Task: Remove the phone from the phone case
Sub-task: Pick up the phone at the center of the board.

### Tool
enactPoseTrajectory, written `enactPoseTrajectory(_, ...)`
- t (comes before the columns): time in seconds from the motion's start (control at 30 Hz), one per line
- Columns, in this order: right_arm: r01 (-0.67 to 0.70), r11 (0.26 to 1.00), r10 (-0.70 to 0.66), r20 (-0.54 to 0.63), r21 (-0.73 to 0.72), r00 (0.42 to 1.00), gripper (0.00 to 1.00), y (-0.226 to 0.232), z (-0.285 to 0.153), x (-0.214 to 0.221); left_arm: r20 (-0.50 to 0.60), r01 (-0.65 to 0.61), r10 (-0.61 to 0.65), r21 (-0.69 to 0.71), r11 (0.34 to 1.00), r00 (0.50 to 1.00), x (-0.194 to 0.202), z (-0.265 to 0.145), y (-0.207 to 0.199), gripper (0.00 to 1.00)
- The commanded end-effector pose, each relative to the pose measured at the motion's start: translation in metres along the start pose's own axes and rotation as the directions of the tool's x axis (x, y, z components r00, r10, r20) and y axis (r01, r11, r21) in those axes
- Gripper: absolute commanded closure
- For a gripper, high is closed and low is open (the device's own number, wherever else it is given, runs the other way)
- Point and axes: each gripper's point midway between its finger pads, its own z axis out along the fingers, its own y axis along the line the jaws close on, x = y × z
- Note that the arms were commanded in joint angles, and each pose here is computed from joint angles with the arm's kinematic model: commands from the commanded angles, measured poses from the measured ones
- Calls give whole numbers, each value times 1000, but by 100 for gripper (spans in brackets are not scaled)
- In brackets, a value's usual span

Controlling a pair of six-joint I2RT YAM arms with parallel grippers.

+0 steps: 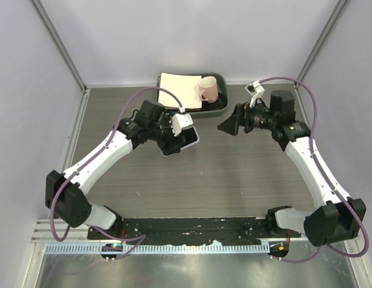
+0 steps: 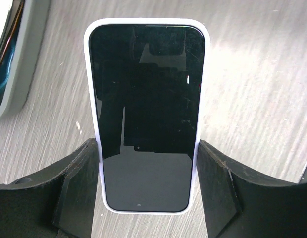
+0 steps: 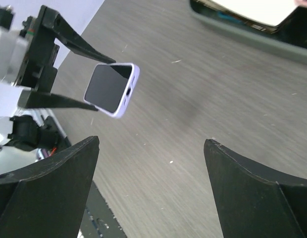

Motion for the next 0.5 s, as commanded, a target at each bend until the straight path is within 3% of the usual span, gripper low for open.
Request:
enactPoseTrajectory(0.0,-17,994,16,-10,-110,1000,8,26,13,-9,104,-142,140,15,990,985,-38,-14,-30,100)
enactPoseTrajectory(0.2,-61,973,36,-116,-222,993,8,48,32,16,124,-223,219,21,975,968,-54,-15,-59,100)
enactPoseTrajectory(0.47,-118,948,66,-181,-294,981,12,62,37,42,123,-230,236,-58,971,964,-64,-14,-54,100)
